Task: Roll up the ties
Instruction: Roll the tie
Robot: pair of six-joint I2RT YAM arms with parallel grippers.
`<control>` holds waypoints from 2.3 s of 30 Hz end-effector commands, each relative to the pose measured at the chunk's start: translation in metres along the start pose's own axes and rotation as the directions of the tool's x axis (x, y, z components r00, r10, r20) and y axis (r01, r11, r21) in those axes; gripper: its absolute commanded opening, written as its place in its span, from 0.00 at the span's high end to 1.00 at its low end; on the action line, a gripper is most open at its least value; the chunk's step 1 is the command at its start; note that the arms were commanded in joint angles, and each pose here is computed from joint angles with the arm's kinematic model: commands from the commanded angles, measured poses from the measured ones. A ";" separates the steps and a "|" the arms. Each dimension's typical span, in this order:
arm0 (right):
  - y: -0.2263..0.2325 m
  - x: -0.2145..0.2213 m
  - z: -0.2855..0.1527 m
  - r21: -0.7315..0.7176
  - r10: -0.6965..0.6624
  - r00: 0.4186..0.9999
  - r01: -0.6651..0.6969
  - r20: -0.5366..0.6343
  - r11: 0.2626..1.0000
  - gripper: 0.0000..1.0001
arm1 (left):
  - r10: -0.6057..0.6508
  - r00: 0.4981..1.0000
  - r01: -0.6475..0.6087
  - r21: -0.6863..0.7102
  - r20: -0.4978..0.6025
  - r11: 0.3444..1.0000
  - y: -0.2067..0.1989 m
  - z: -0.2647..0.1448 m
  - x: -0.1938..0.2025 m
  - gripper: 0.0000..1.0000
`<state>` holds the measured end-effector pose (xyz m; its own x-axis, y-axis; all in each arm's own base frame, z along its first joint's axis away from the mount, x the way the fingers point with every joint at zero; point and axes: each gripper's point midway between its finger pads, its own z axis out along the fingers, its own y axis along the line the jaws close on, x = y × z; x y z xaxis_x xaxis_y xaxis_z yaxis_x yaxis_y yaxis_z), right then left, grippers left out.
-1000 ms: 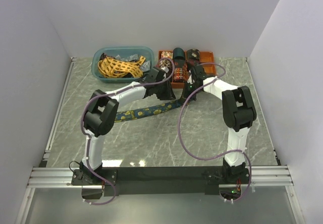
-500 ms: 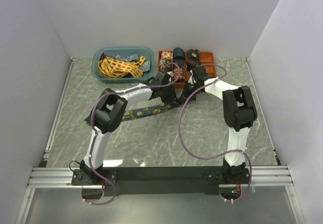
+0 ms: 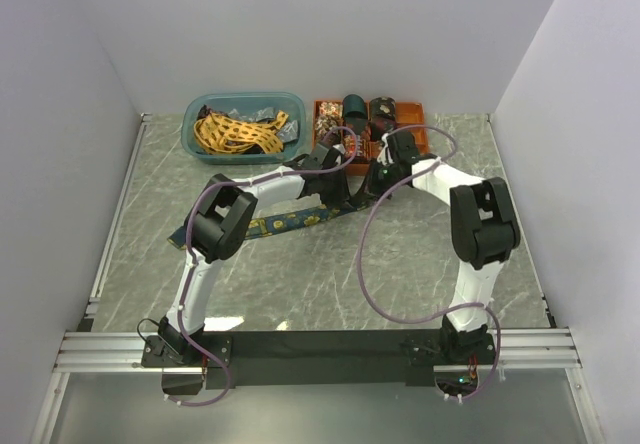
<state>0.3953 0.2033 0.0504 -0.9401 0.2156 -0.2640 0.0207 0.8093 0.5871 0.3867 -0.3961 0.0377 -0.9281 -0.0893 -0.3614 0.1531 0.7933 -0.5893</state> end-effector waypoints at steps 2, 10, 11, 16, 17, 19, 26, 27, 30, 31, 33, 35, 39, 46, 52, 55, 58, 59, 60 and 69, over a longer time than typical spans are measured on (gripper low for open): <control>0.029 -0.033 -0.046 -0.100 -0.054 0.982 0.073 0.181 0.992 0.91 | 0.012 1.000 -0.012 -0.002 0.019 1.000 -0.003 0.004 -0.005 0.83; -0.010 -0.044 -0.056 -0.094 -0.061 0.974 0.083 0.218 0.992 0.61 | 0.008 1.000 -0.008 0.003 0.006 1.000 -0.001 0.005 -0.004 0.83; -0.017 -0.043 -0.054 -0.074 -0.074 0.974 0.092 0.215 0.993 0.56 | 0.005 1.000 -0.005 0.004 0.010 1.000 0.000 0.005 -0.006 0.83; -0.029 -0.042 -0.044 -0.089 -0.107 0.975 0.126 0.194 0.988 0.40 | 0.004 1.000 -0.004 0.006 0.011 1.000 0.000 0.003 -0.008 0.83; -0.034 -0.041 -0.039 -0.090 -0.112 0.977 0.130 0.182 0.987 0.40 | 0.004 1.000 -0.004 0.008 0.009 1.000 0.000 0.003 -0.007 0.83; -0.035 -0.041 -0.031 -0.109 -0.121 0.979 0.139 0.163 0.984 0.39 | 0.000 1.000 0.000 0.008 0.004 1.000 0.002 0.003 -0.006 0.83; -0.033 -0.035 -0.014 -0.185 -0.130 0.987 0.146 0.096 0.972 0.39 | 0.000 1.000 0.000 0.008 0.005 1.000 0.003 0.003 -0.007 0.83; -0.028 -0.032 -0.013 -0.211 -0.135 0.987 0.150 0.085 0.966 0.39 | -0.001 1.000 0.001 0.007 0.004 1.000 0.004 0.002 -0.007 0.83; -0.025 -0.027 -0.009 -0.249 -0.140 0.988 0.152 0.064 0.957 0.39 | 0.000 1.000 0.000 0.009 0.000 1.000 0.004 0.003 -0.006 0.83; -0.025 -0.025 -0.006 -0.255 -0.142 0.988 0.152 0.057 0.955 0.39 | -0.002 1.000 0.002 0.009 0.000 1.000 0.004 0.003 -0.006 0.83; -0.024 -0.023 -0.004 -0.268 -0.140 0.989 0.147 0.046 0.952 0.39 | -0.002 1.000 0.002 0.012 -0.002 1.000 0.004 0.004 -0.005 0.83; -0.022 -0.018 0.000 -0.283 -0.138 0.990 0.140 0.028 0.949 0.39 | -0.002 1.000 0.002 0.014 -0.002 1.000 0.004 0.004 -0.005 0.83; -0.020 -0.009 0.007 -0.310 -0.137 0.991 0.129 -0.004 0.942 0.40 | -0.004 1.000 0.004 0.010 -0.006 1.000 0.006 0.004 -0.003 0.82; -0.012 -0.004 0.016 -0.334 -0.154 0.988 0.140 -0.014 0.932 0.47 | -0.005 1.000 0.005 0.014 -0.008 1.000 0.006 0.001 -0.001 0.82; -0.010 -0.005 0.015 -0.336 -0.165 0.986 0.156 0.000 0.929 0.74 | -0.004 1.000 0.004 0.011 0.006 1.000 0.006 -0.008 -0.001 0.79; -0.010 -0.005 0.012 -0.329 -0.169 0.986 0.160 0.003 0.930 0.93 | -0.008 1.000 0.008 0.010 0.011 1.000 0.007 -0.015 -0.001 0.75; -0.014 -0.004 0.008 -0.294 -0.179 0.984 0.172 0.004 0.940 1.00 | -0.009 1.000 0.009 0.004 0.025 1.000 0.008 -0.027 -0.004 0.69; -0.015 -0.004 0.006 -0.279 -0.183 0.983 0.178 0.008 0.944 1.00 | -0.011 0.999 0.011 -0.006 0.034 1.000 0.010 -0.031 -0.006 0.66; -0.018 -0.005 0.005 -0.257 -0.185 0.983 0.182 0.012 0.949 1.00 | -0.014 0.999 0.014 -0.009 0.046 1.000 0.012 -0.040 -0.009 0.62; -0.055 -0.017 -0.033 0.131 -0.256 0.966 0.248 0.044 0.960 1.00 | -0.046 0.984 0.060 -0.075 0.172 0.995 0.050 -0.112 -0.042 0.28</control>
<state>0.3956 0.1648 0.0336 -0.9243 0.0656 -0.3760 -0.1778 0.7978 0.5761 0.3834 -0.3142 0.0651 -0.9131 -0.1851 -0.3633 0.0588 0.8219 -0.5666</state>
